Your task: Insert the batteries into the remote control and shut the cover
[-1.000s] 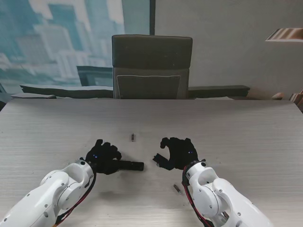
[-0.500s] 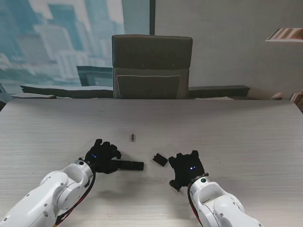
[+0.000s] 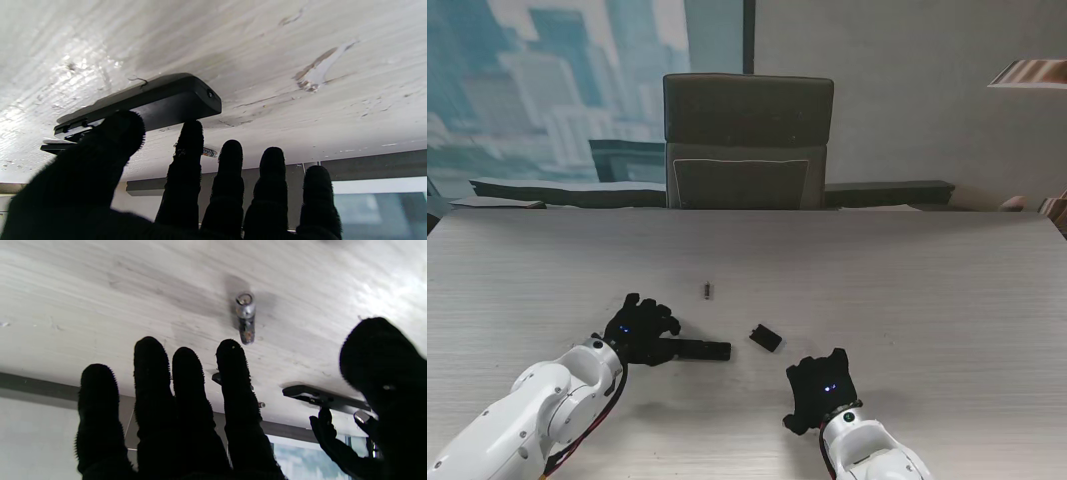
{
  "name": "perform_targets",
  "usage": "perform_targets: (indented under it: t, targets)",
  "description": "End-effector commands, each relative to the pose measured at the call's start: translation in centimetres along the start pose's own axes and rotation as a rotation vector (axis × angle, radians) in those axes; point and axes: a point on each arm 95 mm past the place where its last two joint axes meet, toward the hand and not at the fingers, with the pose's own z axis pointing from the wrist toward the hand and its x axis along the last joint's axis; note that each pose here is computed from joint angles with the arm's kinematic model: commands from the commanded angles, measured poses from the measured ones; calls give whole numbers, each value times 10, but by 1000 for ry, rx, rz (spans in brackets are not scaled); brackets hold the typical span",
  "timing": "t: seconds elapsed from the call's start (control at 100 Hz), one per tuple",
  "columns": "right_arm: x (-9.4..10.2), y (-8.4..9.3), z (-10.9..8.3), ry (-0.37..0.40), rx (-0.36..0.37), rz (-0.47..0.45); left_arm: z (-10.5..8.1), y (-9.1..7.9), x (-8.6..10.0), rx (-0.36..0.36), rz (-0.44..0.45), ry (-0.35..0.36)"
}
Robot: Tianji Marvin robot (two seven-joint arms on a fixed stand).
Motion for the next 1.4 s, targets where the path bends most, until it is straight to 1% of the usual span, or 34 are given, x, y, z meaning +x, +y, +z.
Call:
perform_targets:
  t: [0.0,0.15,0.24,0.37,0.49,0.69,0.93,1.09,1.39]
  targets:
    - [2,-9,-3,2,32,-8,-1,1,2,-15,-6,0]
    - [2,-11,-4,-14,13,-22,-1,2,2,-16,-8,2]
    - [1,-11,-5,-20,16,-37,-1,2,2,-16,-10,1]
    - [0,-18,-4,-36,42,-43,-1,1,2,-14,-14,0]
    - [-2,-27,0,-42,68,-28,0,1,2,-13,-15,2]
    - [-1,-34,6,-18,119,-4,0,1,2,-13,-21,3]
    - [1,-35,12,6,155,13,0,1,2,-10,-23,6]
    - [1,-35,18,15,165,19,0,1,2,-10,-24,5]
    - [-8,-30,33,14,149,22,0,1,3,-10,-22,5]
